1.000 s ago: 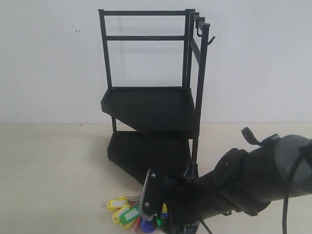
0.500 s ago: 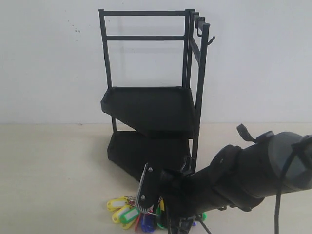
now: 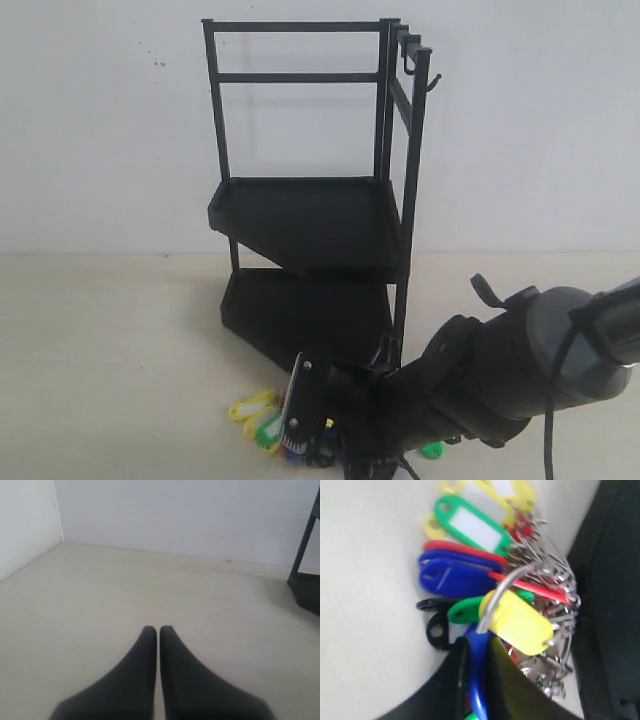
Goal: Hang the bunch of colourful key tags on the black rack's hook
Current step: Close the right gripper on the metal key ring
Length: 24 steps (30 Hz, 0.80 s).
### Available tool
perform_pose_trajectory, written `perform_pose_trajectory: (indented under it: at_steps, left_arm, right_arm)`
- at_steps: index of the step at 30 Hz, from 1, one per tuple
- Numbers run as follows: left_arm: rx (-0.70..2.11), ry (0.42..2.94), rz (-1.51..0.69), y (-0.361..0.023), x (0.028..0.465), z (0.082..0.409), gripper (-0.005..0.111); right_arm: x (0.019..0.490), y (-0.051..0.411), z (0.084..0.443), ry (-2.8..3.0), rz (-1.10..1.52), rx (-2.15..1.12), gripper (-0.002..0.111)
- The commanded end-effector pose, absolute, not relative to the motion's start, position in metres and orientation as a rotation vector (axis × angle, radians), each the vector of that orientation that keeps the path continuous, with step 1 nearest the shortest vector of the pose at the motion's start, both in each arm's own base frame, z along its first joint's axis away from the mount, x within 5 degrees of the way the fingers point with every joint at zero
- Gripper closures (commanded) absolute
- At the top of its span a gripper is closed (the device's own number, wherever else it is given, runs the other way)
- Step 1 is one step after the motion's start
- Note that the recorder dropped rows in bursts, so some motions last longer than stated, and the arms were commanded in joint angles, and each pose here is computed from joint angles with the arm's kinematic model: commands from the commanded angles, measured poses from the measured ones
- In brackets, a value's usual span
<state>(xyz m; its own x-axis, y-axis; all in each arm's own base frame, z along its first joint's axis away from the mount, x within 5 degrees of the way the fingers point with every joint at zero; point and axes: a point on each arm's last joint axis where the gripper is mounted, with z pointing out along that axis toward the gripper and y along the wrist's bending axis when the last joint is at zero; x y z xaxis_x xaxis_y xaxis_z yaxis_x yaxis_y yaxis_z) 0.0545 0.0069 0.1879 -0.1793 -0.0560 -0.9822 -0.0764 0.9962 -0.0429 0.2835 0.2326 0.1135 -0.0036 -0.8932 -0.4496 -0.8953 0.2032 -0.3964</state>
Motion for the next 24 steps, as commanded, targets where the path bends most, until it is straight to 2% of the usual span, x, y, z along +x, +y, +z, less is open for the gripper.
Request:
perform_pose_trajectory:
  at_steps: [1, 24]
  left_arm:
    - [-0.099, 1.747, 0.01, 0.006, 0.055, 0.189, 0.102]
    - [-0.099, 1.75, 0.011, 0.006, 0.055, 0.189, 0.102]
  right_arm:
    - [0.283, 0.232, 0.114, 1.895, 0.027, -1.633, 0.108]
    - [0.276, 0.233, 0.172, 1.855, 0.132, -1.473, 0.108]
